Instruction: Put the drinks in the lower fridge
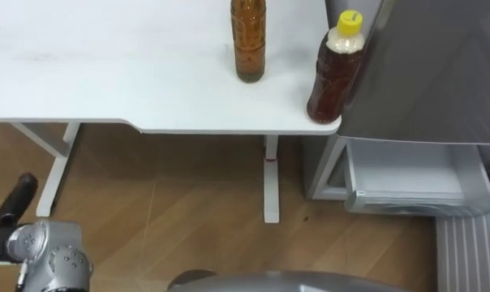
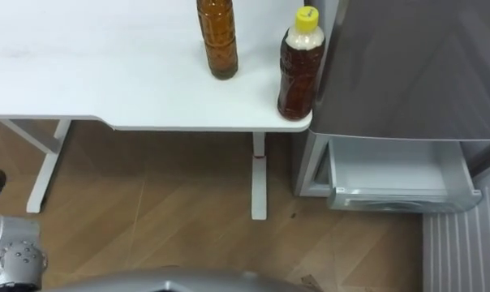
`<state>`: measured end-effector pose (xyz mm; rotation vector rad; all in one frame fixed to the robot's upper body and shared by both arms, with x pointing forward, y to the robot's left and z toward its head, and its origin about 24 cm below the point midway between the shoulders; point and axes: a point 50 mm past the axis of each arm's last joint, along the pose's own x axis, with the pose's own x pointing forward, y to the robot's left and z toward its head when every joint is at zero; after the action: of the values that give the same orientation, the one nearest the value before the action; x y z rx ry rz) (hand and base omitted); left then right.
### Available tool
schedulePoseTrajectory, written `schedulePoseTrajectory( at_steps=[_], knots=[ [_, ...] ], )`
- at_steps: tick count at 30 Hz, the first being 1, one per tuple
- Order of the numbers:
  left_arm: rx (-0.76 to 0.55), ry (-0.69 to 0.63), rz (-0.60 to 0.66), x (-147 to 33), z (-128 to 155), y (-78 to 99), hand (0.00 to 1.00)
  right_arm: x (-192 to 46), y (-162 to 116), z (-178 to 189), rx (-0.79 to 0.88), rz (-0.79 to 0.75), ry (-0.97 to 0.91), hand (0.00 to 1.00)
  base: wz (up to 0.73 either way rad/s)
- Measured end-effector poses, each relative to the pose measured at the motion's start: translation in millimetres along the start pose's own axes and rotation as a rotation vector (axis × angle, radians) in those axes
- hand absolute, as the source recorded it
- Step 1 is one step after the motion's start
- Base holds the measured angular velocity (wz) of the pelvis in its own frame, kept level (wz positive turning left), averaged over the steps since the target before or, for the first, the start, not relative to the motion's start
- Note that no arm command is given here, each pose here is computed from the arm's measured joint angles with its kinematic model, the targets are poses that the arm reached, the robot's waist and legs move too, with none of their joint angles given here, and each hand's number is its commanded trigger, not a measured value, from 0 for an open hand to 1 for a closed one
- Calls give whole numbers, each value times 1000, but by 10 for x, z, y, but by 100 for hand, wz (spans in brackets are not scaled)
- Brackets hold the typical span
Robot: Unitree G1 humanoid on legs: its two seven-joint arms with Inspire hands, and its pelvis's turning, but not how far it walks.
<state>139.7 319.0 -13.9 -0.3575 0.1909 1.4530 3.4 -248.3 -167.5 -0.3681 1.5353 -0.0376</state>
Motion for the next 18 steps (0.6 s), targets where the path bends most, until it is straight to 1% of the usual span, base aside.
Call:
schedulePoseTrajectory(
  at_steps=[1, 3, 4, 5, 6, 9, 12, 14, 18],
  knots=[
    [7, -32, -12, -14, 40, -23, 0, 0, 1, 0, -1, 0, 0, 0, 3],
    [22, -162, -68, -86, 216, -123, 0, 0, 3, -3, -6, 1, 0, 0, 0],
    [27, -194, -82, -102, 257, -145, 0, 0, 4, -6, -5, 1, 1, 0, 0],
    [41, -261, -112, -130, 340, -189, 0, 1, 7, -7, -5, 5, -4, 0, 0],
    [43, -290, -131, -145, 385, -214, 0, 1, 9, -8, -5, 7, -6, 0, 0],
    [-23, -411, -248, -281, 681, -347, 0, 3, 31, 1, 0, 24, -16, 0, 9],
    [-80, -452, -333, -405, 822, -420, 0, 3, 33, 2, 0, 34, -21, 0, 2],
    [-127, -484, -423, -546, 930, -497, 0, 2, 36, 3, 0, 43, -21, 0, 0],
    [-165, -506, -576, -721, 1004, -657, 0, 3, 19, 21, -14, 41, -26, 0, 0]
  ],
)
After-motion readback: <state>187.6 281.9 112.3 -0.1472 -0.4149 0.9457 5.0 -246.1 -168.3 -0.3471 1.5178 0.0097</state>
